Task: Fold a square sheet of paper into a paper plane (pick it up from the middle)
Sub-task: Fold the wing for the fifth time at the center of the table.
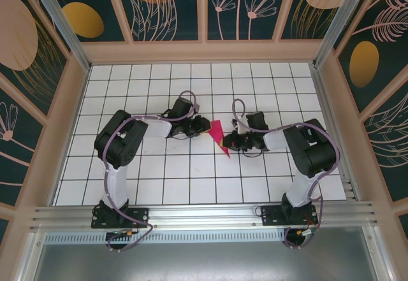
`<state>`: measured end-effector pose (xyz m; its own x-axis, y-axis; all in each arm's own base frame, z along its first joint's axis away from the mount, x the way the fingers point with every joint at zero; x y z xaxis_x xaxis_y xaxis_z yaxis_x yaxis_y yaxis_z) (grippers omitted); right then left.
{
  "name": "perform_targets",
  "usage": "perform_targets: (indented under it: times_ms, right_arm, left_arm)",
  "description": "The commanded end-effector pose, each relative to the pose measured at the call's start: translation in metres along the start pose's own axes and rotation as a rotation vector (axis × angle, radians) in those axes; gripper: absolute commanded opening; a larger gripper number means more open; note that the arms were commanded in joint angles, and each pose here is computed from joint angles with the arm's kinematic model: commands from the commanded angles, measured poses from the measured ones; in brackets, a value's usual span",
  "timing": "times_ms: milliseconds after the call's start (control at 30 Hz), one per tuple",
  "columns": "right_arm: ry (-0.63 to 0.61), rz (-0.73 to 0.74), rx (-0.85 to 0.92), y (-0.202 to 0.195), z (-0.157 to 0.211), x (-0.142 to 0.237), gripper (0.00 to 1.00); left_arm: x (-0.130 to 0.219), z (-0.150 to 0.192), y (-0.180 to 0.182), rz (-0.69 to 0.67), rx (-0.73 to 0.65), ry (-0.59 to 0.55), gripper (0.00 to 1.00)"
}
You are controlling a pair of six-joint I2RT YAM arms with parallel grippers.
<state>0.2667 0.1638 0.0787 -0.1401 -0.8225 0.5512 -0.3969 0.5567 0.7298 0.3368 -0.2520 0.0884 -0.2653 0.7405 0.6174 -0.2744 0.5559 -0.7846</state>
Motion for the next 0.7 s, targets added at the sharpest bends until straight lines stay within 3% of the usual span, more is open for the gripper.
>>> perform_targets:
  times_ms: [0,300,667]
  right_arm:
    - [-0.016,-0.13,-0.049,0.004,-0.002,0.001,0.0]
    - [-0.04,-0.162,-0.155,-0.005,-0.007,0.001,0.0]
    - [-0.02,-0.111,-0.247,-0.02,-0.001,-0.002,0.0]
  left_arm:
    - [0.018,0.003,-0.02,0.129,-0.109,-0.039,0.26]
    - [0.015,0.028,-0.011,0.219,-0.129,0.017,0.24]
    - [-0.006,0.034,-0.002,0.171,-0.117,0.059,0.2]
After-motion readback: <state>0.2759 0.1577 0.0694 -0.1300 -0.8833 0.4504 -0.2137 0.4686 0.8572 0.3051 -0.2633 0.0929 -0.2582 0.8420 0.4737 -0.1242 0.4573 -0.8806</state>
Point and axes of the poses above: each hand's point on the last joint's axis, 136 mm out from that joint toward the fingers, its own x axis back along the fingers, its own y axis along the line the jaws close on, z = x × y, the point moved 10 cm from there along x, back along the fingers, and after that the axes turned 15 degrees about x, right-handed, at the moved point
